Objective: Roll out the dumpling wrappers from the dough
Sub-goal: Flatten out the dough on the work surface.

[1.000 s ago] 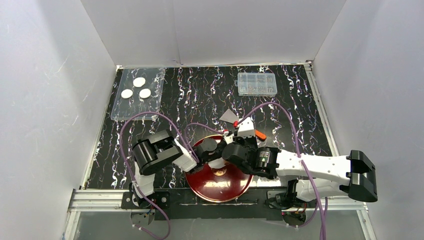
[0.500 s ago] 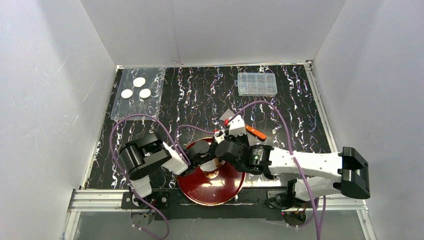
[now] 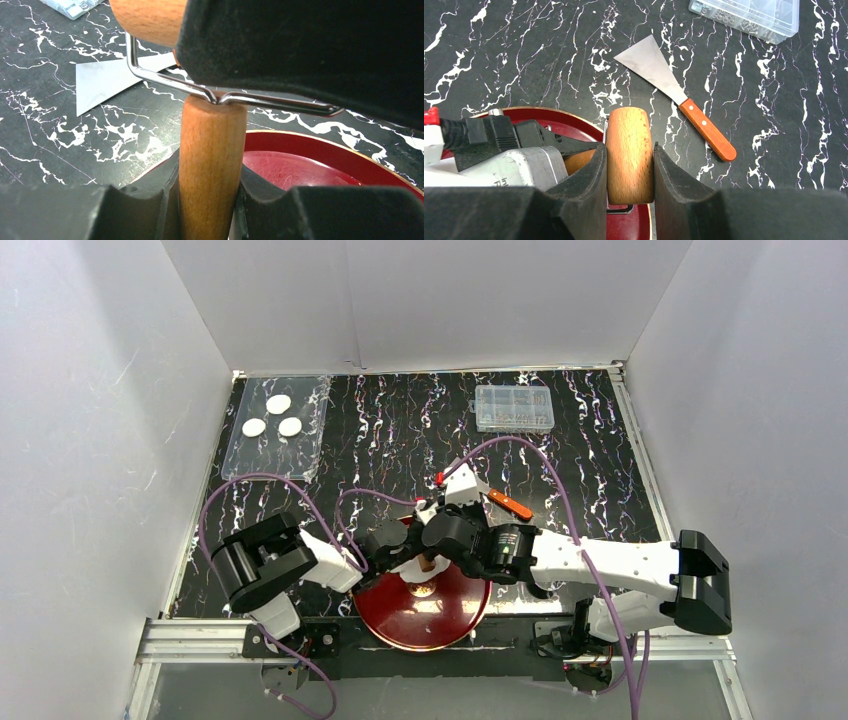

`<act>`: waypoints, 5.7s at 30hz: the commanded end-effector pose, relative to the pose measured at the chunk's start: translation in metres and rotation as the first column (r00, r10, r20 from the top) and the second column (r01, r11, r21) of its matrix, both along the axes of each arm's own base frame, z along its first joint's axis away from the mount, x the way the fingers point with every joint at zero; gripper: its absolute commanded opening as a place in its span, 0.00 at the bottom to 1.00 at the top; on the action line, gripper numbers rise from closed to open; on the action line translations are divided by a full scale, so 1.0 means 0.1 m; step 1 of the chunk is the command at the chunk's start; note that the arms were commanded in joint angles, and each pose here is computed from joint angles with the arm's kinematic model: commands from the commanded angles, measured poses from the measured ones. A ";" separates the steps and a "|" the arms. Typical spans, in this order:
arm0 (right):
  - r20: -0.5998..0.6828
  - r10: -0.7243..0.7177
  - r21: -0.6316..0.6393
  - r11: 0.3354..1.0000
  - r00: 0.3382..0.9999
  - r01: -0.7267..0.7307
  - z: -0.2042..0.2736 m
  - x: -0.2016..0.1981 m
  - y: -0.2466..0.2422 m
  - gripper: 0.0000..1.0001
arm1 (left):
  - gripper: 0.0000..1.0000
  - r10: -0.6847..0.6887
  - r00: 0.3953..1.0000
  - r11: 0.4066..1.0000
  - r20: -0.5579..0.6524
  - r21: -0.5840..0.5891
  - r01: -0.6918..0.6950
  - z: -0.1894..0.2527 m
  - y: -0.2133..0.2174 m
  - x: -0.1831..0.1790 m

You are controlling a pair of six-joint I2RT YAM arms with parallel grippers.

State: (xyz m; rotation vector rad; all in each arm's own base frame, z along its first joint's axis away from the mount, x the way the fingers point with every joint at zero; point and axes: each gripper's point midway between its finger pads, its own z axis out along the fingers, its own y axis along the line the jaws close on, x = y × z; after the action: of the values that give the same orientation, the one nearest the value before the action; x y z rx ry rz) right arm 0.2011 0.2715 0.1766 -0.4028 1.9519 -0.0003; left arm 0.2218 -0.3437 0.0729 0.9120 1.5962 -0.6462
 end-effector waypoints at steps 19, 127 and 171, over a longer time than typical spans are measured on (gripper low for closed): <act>-0.222 0.491 0.364 0.843 0.842 -0.396 0.08 -0.73 0.62 0.01 | 0.00 -0.265 0.963 0.957 0.056 0.139 0.255 0.04 -0.12 -0.34; -0.504 0.445 0.672 0.741 0.740 0.012 0.33 -0.44 0.17 0.01 | 0.00 -0.423 0.902 0.905 -0.082 0.013 0.426 0.66 -0.37 -0.36; -0.417 0.543 0.496 0.808 0.729 -0.317 0.04 -0.58 0.89 0.01 | 0.00 -0.199 0.980 0.980 -0.022 -0.035 0.198 0.58 0.20 0.01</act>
State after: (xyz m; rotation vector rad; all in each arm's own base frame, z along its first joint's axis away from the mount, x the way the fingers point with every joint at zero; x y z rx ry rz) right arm 0.1846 0.3256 0.1665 -0.4251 2.3097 0.7054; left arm 0.2090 -0.3151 0.1019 1.0923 1.5588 -0.8414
